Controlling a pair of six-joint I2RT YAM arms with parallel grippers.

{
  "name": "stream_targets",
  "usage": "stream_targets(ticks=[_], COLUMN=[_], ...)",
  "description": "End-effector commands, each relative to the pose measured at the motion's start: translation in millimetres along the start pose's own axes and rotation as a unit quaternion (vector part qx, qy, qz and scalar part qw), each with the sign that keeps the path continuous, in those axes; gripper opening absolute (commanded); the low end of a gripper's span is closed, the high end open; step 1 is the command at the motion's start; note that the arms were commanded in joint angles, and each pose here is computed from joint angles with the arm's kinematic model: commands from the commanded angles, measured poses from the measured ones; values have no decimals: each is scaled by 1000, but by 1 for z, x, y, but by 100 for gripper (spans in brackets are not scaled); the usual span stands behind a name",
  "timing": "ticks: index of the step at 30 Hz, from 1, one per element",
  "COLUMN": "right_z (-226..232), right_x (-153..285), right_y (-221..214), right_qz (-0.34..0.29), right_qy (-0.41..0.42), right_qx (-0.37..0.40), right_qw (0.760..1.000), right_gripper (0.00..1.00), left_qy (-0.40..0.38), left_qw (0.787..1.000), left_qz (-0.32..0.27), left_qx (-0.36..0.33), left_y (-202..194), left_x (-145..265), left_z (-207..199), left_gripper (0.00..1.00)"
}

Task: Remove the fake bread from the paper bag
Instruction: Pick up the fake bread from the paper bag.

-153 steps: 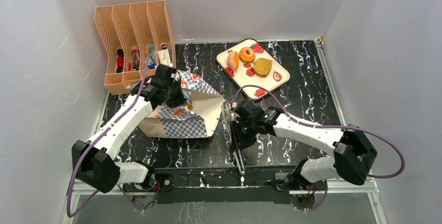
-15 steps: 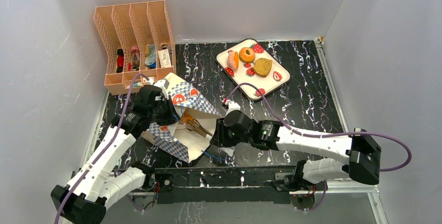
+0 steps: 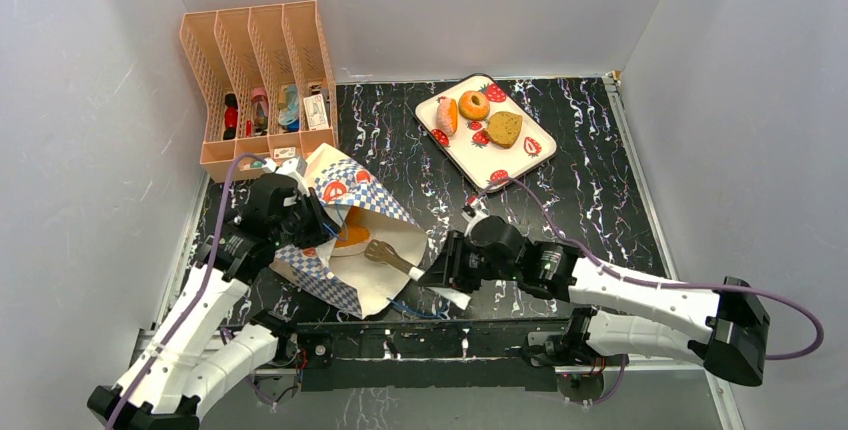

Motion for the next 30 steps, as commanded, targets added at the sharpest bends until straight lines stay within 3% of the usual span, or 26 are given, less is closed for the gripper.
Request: stream_targets(ticks=[1, 11, 30], right_z=[-2, -12, -5], right_x=[3, -17, -31], right_y=[3, -1, 6], right_qz=[0, 10, 19], right_qy=[67, 105, 130], right_qx=[-82, -148, -171], right_qw=[994, 983, 976], right_gripper=[27, 29, 36], left_qy=[-3, 2, 4], left_qw=[1000, 1000, 1000], left_qz=[-7, 5, 12], left_qx=[23, 8, 0], left_y=[-6, -10, -15], left_x=[9, 7, 4], left_z=[4, 9, 15], left_gripper=[0, 0, 0])
Point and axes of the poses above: each gripper's point midway between its finger pads, its own x axis back along the fingers, its own z axis along the line the jaws close on, y = z × x, the point moved 9 cm from there along x, back along the fingers, and after that the axes turned 13 degrees about x, right-handed, at the moved point
